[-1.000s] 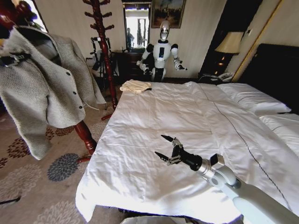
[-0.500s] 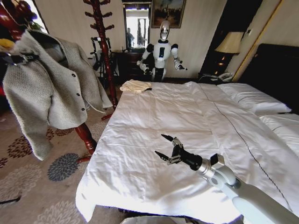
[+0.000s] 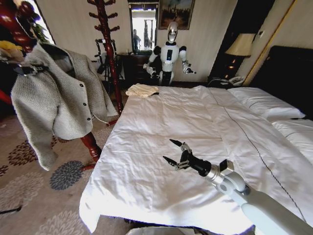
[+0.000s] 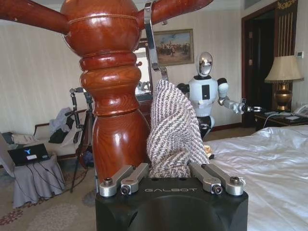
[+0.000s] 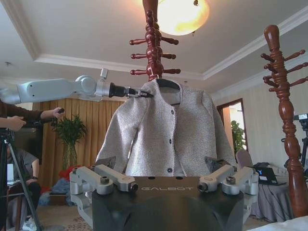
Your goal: Pick up the clothes from the bed and hang them on the clothes hanger.
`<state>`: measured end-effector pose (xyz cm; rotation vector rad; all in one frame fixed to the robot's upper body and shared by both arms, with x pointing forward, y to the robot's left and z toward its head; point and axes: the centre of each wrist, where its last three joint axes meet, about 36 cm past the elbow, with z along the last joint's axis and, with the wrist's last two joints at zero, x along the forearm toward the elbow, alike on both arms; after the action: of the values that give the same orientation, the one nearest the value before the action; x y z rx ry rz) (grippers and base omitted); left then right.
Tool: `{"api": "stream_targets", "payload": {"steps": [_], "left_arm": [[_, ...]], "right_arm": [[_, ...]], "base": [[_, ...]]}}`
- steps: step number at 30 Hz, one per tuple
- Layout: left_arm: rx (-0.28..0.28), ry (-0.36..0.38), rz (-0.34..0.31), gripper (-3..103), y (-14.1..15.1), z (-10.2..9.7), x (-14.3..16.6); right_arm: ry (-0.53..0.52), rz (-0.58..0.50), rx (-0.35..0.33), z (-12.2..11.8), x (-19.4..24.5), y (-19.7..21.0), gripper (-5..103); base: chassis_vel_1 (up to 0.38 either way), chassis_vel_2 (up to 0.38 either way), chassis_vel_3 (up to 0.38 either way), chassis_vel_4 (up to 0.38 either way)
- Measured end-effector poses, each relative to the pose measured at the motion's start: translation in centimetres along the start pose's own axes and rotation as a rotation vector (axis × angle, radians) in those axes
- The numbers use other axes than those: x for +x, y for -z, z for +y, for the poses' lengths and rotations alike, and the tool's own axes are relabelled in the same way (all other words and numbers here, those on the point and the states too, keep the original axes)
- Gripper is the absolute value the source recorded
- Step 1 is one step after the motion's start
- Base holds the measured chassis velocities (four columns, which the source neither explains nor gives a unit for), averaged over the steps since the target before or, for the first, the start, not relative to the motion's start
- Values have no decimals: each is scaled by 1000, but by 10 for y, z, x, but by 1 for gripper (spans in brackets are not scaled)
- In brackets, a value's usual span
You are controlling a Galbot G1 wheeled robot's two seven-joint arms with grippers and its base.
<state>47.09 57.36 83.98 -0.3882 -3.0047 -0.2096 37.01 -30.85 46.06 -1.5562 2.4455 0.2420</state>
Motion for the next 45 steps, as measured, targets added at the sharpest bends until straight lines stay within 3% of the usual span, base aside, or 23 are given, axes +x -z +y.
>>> {"api": "stream_targets", "payload": {"steps": [9,11,14,17,25,28,31,33,45], "left_arm": [[-10,-4,-33,19,-11,-5,1],[-11,-4,-50,30,-15,-7,1],[-19,-4,-73,36,-17,-7,3],[-30,-14,-116,52,-20,-10,5],[-29,-20,-143,75,-31,-16,11],[-33,-21,-159,91,-42,-18,15],[-45,-33,-174,98,-48,-22,18],[-69,-56,-198,100,-52,-28,20],[-79,-112,-303,100,-64,-60,30]], "right_arm": [[-10,0,0,-1,2,-2,100],[-13,1,1,-1,3,-2,100],[-16,3,3,0,5,-1,100],[-16,4,7,1,6,0,100],[-14,4,9,2,6,2,100],[-17,7,9,3,8,2,100],[-20,9,9,3,9,2,100],[-23,10,10,3,10,2,100],[-38,14,12,-2,12,0,100]], "base": [[0,0,0,0],[0,0,0,0],[0,0,0,0],[0,0,0,0],[0,0,0,0],[0,0,0,0],[0,0,0,0],[0,0,0,0],[0,0,0,0]]}}
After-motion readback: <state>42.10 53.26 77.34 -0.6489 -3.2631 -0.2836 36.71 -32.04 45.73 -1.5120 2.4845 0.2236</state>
